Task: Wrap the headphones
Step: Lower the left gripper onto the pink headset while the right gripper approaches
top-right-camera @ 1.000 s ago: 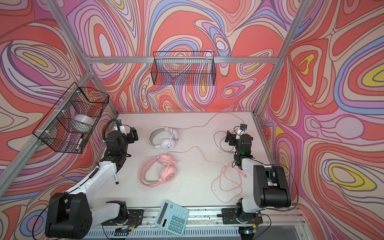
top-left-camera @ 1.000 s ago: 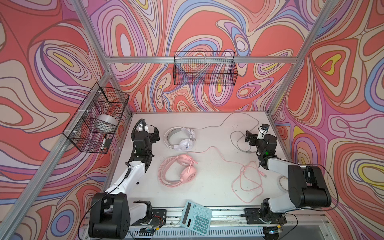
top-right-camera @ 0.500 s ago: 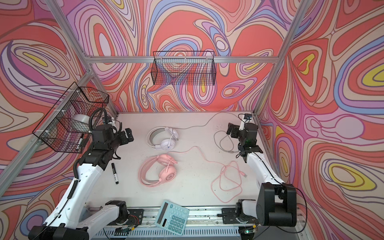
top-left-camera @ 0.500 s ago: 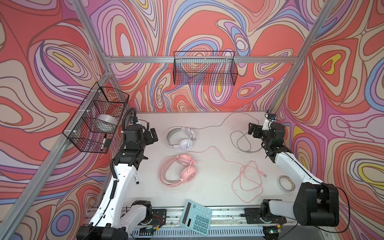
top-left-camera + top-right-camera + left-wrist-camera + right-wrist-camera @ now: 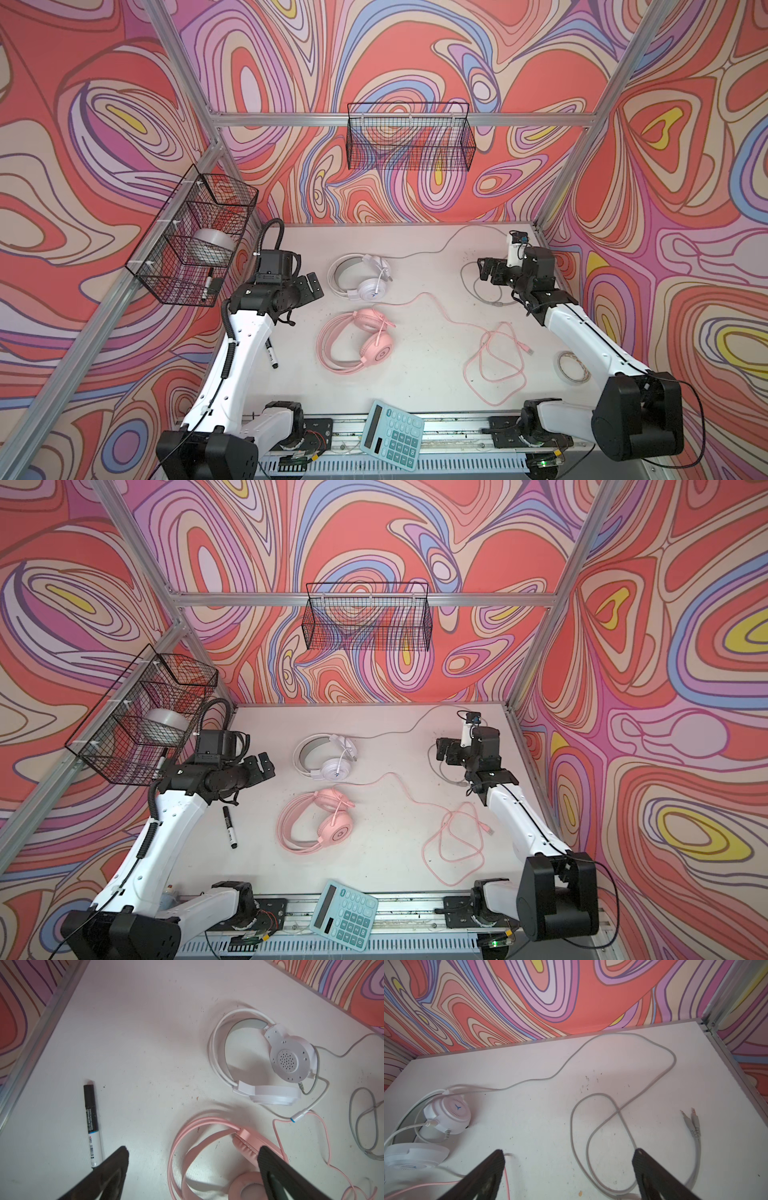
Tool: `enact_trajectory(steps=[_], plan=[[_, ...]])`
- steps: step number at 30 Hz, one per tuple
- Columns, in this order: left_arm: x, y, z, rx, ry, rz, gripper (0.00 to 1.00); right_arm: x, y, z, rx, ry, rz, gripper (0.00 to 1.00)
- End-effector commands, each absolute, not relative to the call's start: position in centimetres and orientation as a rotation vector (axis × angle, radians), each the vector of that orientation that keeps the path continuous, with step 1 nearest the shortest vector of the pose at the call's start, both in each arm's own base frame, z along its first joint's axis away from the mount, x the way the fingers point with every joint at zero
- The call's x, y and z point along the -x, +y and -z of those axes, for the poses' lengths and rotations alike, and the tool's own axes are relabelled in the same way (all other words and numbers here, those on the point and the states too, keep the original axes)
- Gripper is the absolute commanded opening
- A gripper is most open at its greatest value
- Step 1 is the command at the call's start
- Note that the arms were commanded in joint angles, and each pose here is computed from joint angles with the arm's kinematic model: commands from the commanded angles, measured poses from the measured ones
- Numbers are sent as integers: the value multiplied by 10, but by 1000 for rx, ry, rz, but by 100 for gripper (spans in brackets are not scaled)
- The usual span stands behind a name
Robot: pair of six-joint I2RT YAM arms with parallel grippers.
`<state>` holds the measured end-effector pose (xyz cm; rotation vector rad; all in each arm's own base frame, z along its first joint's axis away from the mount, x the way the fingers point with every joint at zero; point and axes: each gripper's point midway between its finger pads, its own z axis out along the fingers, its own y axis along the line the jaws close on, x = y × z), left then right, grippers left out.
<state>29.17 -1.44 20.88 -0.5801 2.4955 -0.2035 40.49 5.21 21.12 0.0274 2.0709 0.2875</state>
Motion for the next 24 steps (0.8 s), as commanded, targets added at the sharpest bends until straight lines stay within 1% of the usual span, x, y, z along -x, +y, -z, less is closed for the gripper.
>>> enact_trajectory(steps=[1,5,11,18,24], plan=[[-266,-29,-184,658,2646,263,100,-403,73,-206,36,2115,-328,99],[-254,-45,-163,641,2756,288,100,-398,95,-201,94,2133,-350,98],[-233,-63,-132,628,2903,245,100,-394,113,-188,123,2182,-372,98],[-219,-75,-98,704,2971,253,100,-394,122,-183,111,2178,-381,98],[-203,-63,-75,835,2982,139,100,-388,127,-179,94,2176,-399,98]])
